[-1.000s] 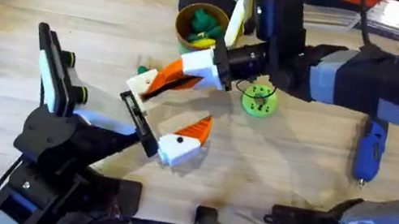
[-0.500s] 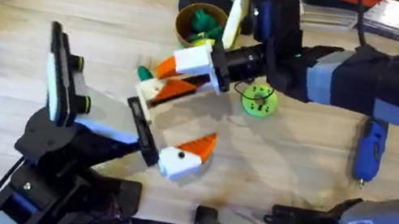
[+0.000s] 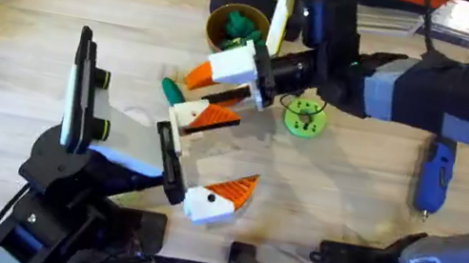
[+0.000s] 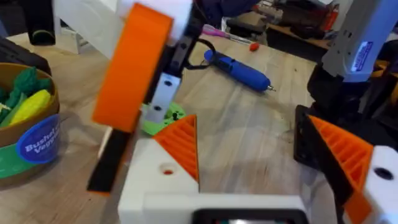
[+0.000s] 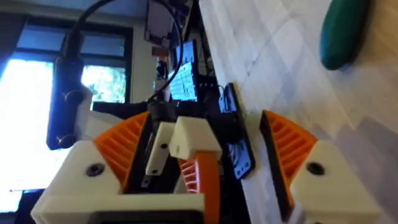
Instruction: Pick up the gripper from the table and insert it into the empty holder that is missing its gripper. Then pick up a screw, insert it into the mounting hole, and use the screwdriver to tighten it. Finally, clean up the table by picking up the vegetable and placing it into the bucket.
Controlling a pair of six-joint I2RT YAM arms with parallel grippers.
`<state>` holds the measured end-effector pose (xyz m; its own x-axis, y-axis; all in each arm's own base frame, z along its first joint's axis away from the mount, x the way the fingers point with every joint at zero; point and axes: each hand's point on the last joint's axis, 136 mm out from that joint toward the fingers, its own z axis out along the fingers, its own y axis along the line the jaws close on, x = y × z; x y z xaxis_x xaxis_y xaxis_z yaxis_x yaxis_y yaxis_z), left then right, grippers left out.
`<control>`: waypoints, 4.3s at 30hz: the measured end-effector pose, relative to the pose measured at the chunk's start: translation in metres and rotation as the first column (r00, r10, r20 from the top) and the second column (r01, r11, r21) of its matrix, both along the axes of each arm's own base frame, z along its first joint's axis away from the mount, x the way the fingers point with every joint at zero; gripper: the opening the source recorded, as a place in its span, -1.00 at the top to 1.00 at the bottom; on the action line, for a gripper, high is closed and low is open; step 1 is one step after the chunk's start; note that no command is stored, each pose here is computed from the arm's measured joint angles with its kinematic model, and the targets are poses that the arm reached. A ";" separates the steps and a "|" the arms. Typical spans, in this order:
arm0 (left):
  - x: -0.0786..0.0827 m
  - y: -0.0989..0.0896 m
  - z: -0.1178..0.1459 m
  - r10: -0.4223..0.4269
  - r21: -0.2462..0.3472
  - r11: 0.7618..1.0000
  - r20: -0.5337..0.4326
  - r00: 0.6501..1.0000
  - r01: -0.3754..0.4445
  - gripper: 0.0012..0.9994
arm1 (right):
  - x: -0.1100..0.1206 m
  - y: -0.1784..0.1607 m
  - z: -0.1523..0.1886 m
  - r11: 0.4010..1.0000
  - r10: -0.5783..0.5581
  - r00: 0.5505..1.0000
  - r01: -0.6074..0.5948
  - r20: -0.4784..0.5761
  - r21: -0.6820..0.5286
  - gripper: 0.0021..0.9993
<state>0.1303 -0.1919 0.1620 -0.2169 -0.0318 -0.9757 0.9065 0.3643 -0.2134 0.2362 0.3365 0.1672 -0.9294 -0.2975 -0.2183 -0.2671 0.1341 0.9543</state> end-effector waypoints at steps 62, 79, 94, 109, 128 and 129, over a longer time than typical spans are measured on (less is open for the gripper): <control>-0.001 0.000 0.000 -0.007 0.001 1.000 0.002 1.000 0.007 -0.97 | -0.030 -0.146 0.023 0.739 0.309 0.590 0.345 0.746 -0.579 -0.99; -0.001 0.000 0.000 -0.007 0.001 1.000 0.002 1.000 0.007 -0.97 | -0.009 -0.173 -0.079 0.521 0.351 0.837 0.198 0.420 -0.830 -0.96; -0.001 0.000 0.000 -0.007 0.001 1.000 0.002 1.000 0.007 -0.97 | 0.003 -0.189 -0.111 0.429 0.291 0.902 0.175 0.319 -0.886 -0.28; -0.001 0.000 0.000 -0.007 0.001 1.000 0.002 1.000 0.007 -0.97 | 0.018 -0.193 -0.111 0.384 0.249 0.897 0.254 0.364 -0.888 -0.20; -0.001 0.000 0.000 -0.007 0.001 1.000 0.002 1.000 0.007 -0.97 | 0.024 -0.196 -0.112 0.362 0.226 0.897 0.284 0.379 -0.888 0.36; -0.001 0.000 0.000 -0.007 0.001 1.000 0.002 1.000 0.007 -0.97 | 0.024 -0.197 -0.112 0.356 0.228 0.897 0.286 0.379 -0.890 0.37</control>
